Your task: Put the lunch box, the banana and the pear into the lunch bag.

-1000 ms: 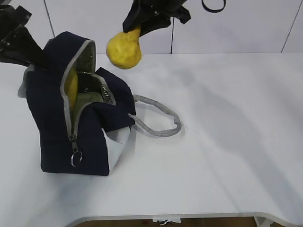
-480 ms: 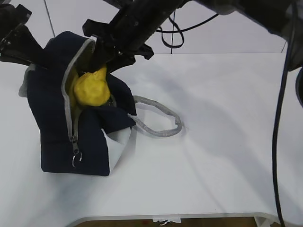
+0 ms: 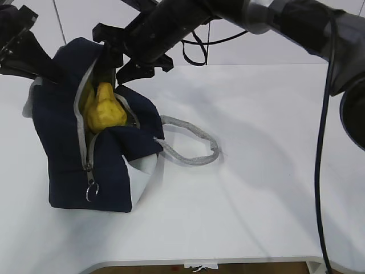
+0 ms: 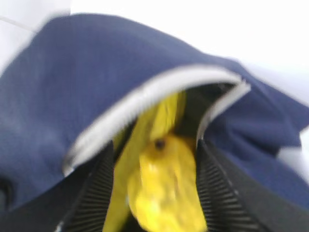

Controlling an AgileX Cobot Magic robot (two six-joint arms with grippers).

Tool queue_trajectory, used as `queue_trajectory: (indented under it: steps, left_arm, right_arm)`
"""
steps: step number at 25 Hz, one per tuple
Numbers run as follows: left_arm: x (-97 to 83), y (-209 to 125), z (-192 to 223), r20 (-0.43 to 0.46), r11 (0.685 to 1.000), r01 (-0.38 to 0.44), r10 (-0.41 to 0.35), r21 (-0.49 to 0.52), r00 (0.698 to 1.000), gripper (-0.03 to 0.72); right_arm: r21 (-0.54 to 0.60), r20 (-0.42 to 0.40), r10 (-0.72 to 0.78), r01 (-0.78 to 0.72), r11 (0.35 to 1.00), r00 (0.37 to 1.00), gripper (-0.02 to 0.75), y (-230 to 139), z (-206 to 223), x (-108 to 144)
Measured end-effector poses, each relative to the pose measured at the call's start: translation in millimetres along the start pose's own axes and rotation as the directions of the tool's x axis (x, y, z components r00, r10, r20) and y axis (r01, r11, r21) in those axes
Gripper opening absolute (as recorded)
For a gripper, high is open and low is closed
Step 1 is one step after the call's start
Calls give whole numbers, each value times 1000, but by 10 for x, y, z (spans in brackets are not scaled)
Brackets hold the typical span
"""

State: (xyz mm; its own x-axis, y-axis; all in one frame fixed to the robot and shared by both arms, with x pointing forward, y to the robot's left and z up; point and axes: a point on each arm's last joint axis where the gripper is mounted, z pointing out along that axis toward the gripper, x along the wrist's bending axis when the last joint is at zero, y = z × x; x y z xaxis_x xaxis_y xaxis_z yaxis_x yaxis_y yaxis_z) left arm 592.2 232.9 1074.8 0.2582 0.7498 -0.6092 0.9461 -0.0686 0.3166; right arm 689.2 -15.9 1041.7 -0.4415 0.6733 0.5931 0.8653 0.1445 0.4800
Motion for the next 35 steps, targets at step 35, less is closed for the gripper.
queue_trajectory:
  steps: [35]
  left_arm:
    - [41, -16, -2, -45, 1000, -18, 19, 19, 999, -5]
  right_arm:
    - [284, 270, -97, 17, 959, 958, 435, -389, -305, -200]
